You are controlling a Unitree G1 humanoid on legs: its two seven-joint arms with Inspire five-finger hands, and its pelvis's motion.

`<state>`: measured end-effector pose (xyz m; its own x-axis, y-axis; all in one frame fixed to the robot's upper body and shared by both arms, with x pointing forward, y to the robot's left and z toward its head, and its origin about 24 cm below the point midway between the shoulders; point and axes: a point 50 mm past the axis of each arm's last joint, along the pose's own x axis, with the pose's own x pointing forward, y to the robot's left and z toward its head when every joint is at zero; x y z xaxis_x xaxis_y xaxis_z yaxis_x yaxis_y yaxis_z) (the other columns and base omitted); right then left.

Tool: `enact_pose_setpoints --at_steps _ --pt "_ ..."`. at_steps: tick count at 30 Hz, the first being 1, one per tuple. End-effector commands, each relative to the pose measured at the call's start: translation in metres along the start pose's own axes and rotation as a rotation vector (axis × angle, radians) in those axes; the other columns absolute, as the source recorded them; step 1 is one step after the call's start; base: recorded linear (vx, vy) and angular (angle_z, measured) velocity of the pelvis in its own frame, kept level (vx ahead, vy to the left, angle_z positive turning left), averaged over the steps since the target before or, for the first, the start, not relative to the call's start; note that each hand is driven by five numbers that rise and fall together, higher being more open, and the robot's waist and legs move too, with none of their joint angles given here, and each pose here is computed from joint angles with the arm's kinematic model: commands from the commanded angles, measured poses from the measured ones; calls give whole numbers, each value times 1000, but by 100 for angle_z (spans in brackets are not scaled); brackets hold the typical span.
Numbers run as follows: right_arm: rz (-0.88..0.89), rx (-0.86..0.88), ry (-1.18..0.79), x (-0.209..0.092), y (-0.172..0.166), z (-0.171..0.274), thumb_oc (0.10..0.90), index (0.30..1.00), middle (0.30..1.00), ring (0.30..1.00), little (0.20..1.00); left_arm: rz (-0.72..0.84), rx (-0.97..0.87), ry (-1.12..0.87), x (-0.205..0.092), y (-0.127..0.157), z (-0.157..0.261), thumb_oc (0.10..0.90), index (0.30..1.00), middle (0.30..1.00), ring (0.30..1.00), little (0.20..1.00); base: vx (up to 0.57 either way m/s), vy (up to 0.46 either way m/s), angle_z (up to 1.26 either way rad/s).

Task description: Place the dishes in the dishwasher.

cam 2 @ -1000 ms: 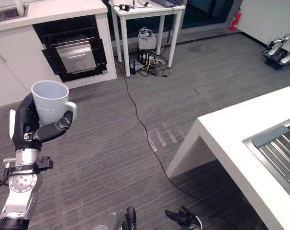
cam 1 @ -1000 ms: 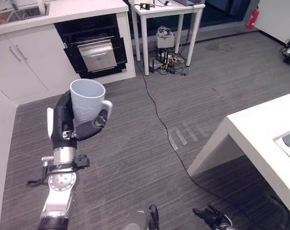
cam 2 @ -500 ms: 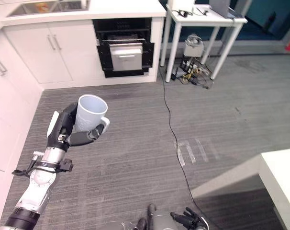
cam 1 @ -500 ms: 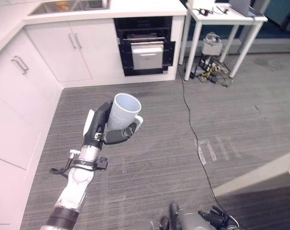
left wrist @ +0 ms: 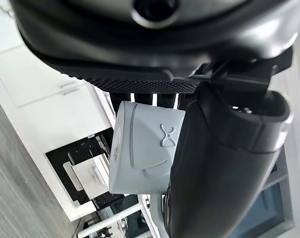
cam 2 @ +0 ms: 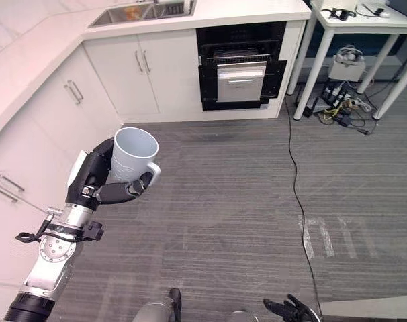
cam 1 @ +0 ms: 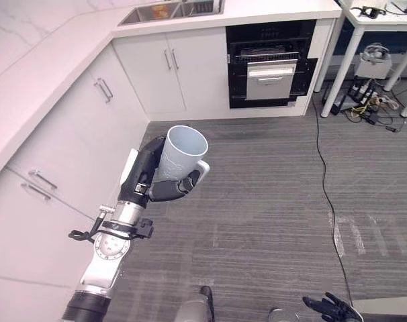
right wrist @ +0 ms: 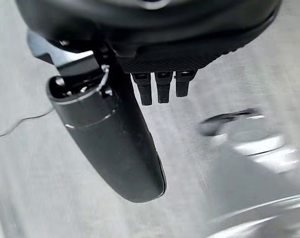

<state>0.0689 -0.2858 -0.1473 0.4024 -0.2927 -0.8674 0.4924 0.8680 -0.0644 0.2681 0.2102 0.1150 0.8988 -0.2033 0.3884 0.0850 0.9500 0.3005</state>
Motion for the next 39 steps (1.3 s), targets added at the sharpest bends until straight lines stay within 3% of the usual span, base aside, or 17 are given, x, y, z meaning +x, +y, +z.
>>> enact_pose_setpoints --at_steps 1,3,17,18,21,29,36,39 --pt "86 -75 -61 -2 16 -3 800 900 900 900 900 46 18 -268 19 12 49 400 300 300 300 300 92 86 -7" --pt "149 -152 -73 -2 29 -3 800 900 900 900 900 29 25 -267 16 13 49 400 300 300 300 300 65 39 -25" --pt "187 -137 -15 -1 26 -5 800 900 900 900 900 -19 22 -267 13 10 52 400 300 300 300 300 31 -45 -11" --pt "259 -23 37 -2 15 -7 800 900 900 900 900 89 -209 -212 22 2 35 400 300 300 300 300 46 3 -10" --pt "270 -52 41 -2 24 -11 800 900 900 900 900 84 -221 -202 22 2 32 400 300 300 300 300 50 3 -9" --pt "201 -71 35 2 36 -4 800 900 900 900 900 101 -195 -180 19 -4 27 400 300 300 300 300 65 -80 -3" --pt "96 -67 46 3 12 2 800 900 900 900 900 77 -160 -206 23 -1 36 400 300 300 300 300 183 111 6" --pt "40 -153 86 1 4 -7 800 900 900 900 900 112 -135 -153 22 2 27 400 300 300 300 300 322 268 22"
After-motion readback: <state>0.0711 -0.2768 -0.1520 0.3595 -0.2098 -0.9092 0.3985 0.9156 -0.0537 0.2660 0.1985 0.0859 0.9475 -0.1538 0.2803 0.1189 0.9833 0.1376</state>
